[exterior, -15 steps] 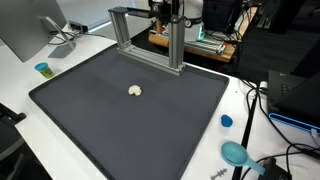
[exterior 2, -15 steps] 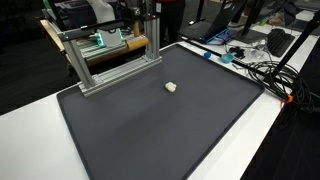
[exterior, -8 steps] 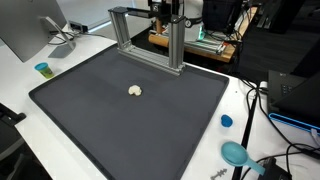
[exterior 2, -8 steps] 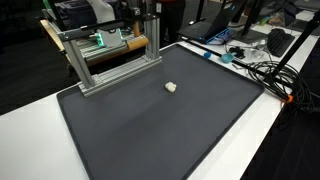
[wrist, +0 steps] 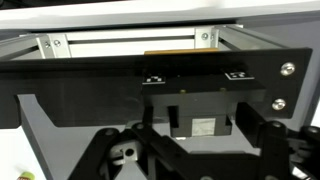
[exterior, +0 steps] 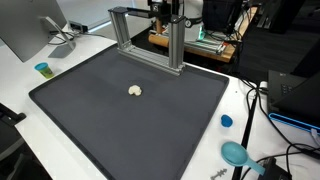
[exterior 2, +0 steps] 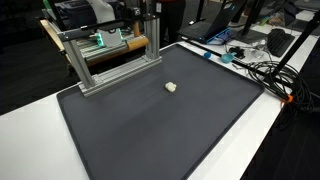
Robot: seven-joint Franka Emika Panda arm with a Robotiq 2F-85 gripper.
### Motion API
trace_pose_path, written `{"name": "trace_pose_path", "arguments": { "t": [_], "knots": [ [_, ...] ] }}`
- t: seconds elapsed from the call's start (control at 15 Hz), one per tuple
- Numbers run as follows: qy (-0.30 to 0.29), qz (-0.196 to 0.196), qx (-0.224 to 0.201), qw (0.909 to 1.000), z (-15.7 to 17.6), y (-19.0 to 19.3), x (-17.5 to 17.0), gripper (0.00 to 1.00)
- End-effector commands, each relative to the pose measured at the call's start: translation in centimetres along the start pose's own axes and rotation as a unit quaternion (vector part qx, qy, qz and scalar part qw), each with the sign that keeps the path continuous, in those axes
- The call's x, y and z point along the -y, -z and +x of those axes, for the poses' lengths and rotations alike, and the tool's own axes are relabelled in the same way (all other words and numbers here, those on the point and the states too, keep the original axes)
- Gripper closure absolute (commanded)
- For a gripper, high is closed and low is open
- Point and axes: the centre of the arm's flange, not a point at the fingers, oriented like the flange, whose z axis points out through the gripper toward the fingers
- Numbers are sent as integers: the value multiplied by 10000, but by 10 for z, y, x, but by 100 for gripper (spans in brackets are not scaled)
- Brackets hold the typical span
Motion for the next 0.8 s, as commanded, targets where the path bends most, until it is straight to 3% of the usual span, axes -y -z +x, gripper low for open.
{"name": "trace_pose_path", "arguments": {
  "t": [0.0, 0.07, 0.13, 0.2, 0.33, 0.73],
  "knots": [
    [-94, 35, -146, 9998, -15, -3, 2, 21],
    [-90, 32, -158, 9998, -16, -4, 4, 30],
    [-77, 19, -164, 9998, -16, -4, 5, 31],
    [-84, 5, -180, 9998, -17, -4, 5, 47],
    [-124, -14, -262, 9996, -18, -2, 8, 64],
    [-284, -88, -272, 9992, -15, -2, 11, 68]
  ]
}}
